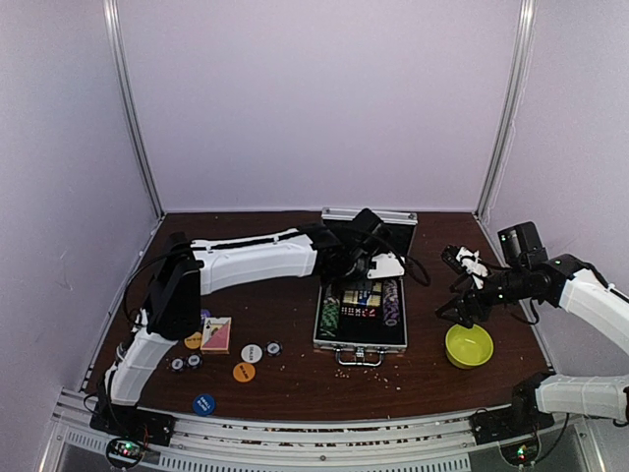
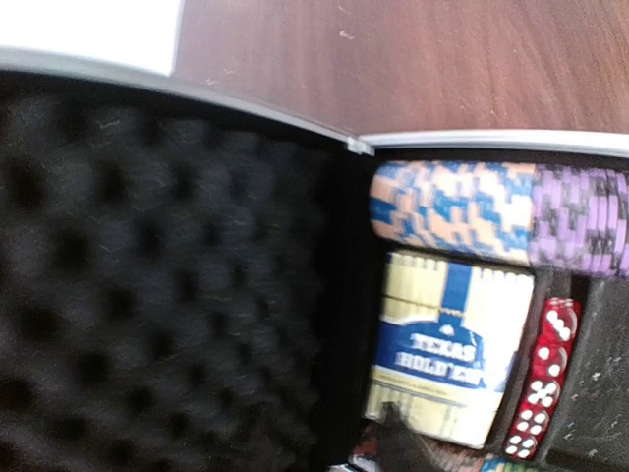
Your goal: Pack up texas hold em set
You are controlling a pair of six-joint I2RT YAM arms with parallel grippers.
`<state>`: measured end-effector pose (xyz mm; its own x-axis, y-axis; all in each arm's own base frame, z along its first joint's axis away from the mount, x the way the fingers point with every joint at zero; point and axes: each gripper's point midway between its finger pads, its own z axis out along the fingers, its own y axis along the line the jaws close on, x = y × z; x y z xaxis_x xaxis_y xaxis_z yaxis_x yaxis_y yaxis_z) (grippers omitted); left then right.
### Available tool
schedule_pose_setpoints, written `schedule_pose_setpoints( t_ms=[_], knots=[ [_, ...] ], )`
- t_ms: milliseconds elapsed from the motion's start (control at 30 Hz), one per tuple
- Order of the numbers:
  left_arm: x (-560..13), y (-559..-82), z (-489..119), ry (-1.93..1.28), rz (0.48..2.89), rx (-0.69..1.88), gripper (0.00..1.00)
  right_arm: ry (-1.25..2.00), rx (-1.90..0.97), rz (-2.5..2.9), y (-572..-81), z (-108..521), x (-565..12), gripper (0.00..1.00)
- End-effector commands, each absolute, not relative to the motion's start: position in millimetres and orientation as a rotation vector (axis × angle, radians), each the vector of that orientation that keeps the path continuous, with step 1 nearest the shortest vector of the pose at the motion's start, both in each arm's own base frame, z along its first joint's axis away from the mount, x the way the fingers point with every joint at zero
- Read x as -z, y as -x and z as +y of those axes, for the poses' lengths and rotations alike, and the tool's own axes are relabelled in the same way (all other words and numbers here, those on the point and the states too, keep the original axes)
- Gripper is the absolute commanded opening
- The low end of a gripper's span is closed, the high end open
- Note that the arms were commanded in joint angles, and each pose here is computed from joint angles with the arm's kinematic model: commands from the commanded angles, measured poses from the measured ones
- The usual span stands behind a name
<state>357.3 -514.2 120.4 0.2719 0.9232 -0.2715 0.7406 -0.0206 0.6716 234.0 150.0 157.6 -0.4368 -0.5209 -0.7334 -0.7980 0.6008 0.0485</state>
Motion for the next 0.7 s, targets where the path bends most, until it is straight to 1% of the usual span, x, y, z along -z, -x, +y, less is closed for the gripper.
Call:
schedule_pose_setpoints(
  t_ms=[0, 33, 167, 467, 667],
  knots=[
    [-151.1, -370.2, -523.1, -1.674, 1.506, -0.287, 0.02, 1.041, -0.510, 2.136, -232.5, 148.3, -156.5, 0.84],
    [-146.1, -371.7, -523.4, -1.673, 1.515, -0.296, 0.00, 1.041, -0.509, 2.137, -232.5, 148.2, -156.6, 0.84],
    [-128.0, -375.4, -524.1, -1.679, 1.536, -0.318, 0.00, 1.042, -0.505, 2.134, -232.3, 147.8, -156.6, 0.84],
    [-88.5, -401.0, -513.4, -1.646, 1.627, -0.383, 0.00, 1.051, -0.501, 2.146, -233.6, 147.5, -152.8, 0.84],
    [-56.7, -400.3, -508.1, -1.700, 1.656, -0.391, 0.00, 1.051, -0.499, 2.157, -234.7, 147.1, -150.3, 0.84]
  ],
)
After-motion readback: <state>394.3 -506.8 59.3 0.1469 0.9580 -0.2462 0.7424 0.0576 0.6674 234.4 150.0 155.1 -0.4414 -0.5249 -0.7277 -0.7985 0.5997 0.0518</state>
